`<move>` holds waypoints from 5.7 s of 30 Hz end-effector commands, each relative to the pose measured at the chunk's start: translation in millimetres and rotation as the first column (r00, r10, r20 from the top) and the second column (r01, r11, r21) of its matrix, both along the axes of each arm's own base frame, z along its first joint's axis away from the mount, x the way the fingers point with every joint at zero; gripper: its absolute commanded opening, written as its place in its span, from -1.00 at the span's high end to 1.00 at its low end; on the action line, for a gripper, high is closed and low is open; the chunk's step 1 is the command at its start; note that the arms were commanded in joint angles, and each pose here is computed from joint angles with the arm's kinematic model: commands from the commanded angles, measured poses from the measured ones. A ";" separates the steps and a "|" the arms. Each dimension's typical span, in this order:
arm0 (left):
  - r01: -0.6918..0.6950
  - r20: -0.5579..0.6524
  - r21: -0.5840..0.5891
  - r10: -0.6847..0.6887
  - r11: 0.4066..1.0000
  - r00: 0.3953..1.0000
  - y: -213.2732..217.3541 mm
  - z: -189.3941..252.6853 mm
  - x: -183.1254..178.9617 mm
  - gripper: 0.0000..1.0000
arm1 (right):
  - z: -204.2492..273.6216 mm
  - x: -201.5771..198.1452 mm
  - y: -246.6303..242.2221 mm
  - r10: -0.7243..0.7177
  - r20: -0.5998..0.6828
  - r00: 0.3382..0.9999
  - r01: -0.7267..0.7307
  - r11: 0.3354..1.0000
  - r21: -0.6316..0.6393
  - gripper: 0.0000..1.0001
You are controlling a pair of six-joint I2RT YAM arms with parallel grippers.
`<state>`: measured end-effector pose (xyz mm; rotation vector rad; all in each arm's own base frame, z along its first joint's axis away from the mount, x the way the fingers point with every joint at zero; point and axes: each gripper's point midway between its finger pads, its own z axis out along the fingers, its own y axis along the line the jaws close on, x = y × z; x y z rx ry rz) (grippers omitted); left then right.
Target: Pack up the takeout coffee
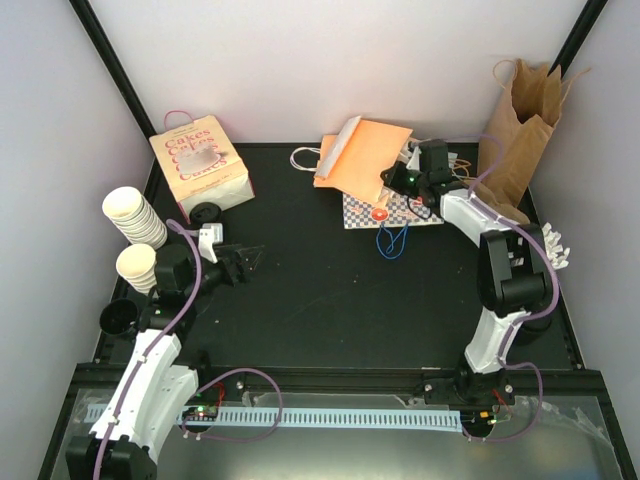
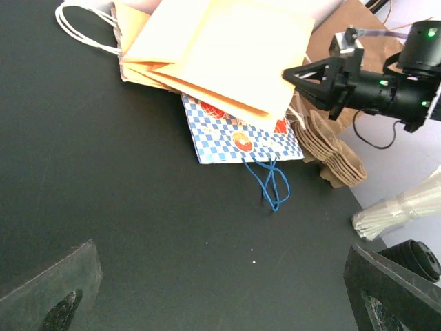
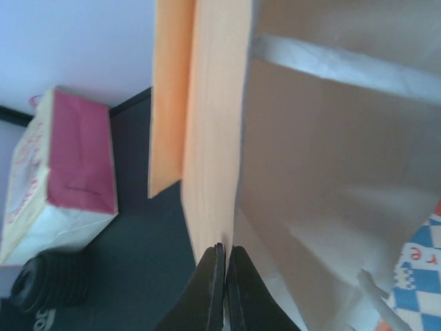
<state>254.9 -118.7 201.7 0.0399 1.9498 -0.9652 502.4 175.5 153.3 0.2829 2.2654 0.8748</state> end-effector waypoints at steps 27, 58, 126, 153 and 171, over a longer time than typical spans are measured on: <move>0.117 -0.136 0.159 -0.095 0.980 0.986 -65.5 -11.7 12.6 -0.98 | 67.3 -241.2 70.4 0.591 0.001 0.807 -0.590 0.806 -0.041 0.94; 0.152 -0.290 0.317 -0.057 0.936 0.955 -90.6 -49.1 31.2 -0.01 | 66.8 -279.0 76.7 0.630 -0.002 0.777 -0.629 0.775 -0.064 0.93; 0.285 -0.371 -0.193 -0.338 0.939 0.865 -63.1 -87.0 11.0 0.69 | 134.4 -290.9 49.7 0.584 0.131 0.801 -0.589 0.808 0.000 0.94; 0.256 -0.179 0.007 -0.251 0.967 0.951 -64.4 -25.6 -0.8 -0.30 | 151.4 -276.6 11.8 0.469 -0.049 0.882 -0.467 0.854 -0.230 0.85; 0.416 -0.288 0.014 -0.395 0.909 0.872 -140.0 -64.8 -15.9 -0.27 | 140.6 -276.1 9.1 0.425 -0.230 0.875 -0.484 0.764 -0.427 0.94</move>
